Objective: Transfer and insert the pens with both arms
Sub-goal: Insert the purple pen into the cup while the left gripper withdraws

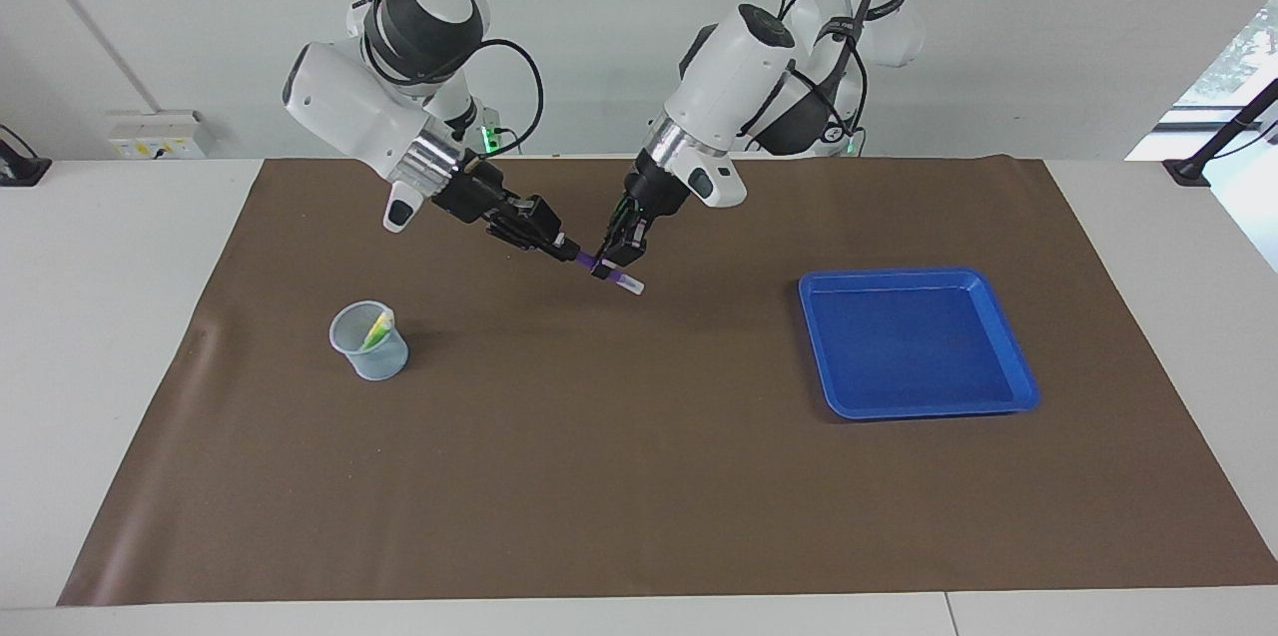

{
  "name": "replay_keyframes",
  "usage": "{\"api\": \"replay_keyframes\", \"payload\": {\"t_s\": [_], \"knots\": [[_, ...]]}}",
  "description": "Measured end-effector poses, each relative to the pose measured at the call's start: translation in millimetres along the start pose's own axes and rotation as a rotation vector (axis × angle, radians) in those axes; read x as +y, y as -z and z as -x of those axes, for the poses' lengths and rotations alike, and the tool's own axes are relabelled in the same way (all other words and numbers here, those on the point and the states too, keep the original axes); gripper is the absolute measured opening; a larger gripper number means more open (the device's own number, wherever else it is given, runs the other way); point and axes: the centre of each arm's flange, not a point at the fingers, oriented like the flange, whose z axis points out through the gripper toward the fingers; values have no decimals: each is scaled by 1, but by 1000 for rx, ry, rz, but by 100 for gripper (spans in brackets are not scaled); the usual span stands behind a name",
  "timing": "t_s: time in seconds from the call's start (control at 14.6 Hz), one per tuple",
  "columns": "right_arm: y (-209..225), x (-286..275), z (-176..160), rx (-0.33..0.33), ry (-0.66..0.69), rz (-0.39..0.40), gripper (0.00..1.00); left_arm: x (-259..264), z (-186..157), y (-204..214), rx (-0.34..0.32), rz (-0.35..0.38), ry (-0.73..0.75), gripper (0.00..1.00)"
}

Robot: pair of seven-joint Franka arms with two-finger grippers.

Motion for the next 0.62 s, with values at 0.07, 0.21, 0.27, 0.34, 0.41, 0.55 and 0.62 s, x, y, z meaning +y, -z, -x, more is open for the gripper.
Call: {"api": "replay_keyframes", "payload": {"t_s": [0.07, 0.21, 0.27, 0.34, 0.41, 0.55, 0.62], "knots": [[0, 0, 0, 0, 0, 0, 20, 0, 0, 0, 0, 0, 0, 17], [0, 0, 0, 0, 0, 0, 20, 0, 0, 0, 0, 0, 0, 17], [0, 0, 0, 0, 0, 0, 20, 0, 0, 0, 0, 0, 0, 17], [0, -1, 1, -1, 2, 0, 20, 1, -1, 0, 3, 0, -7, 24], [0, -1, 2, -2, 3, -1, 20, 2, -4, 0, 6, 2, -17, 34], [0, -2, 2, -3, 10, -1, 20, 8, -16, 3, 24, 1, -67, 55], [1, -3, 2, -11, 21, 1, 20, 11, -25, 3, 37, -15, -120, 68]]}}
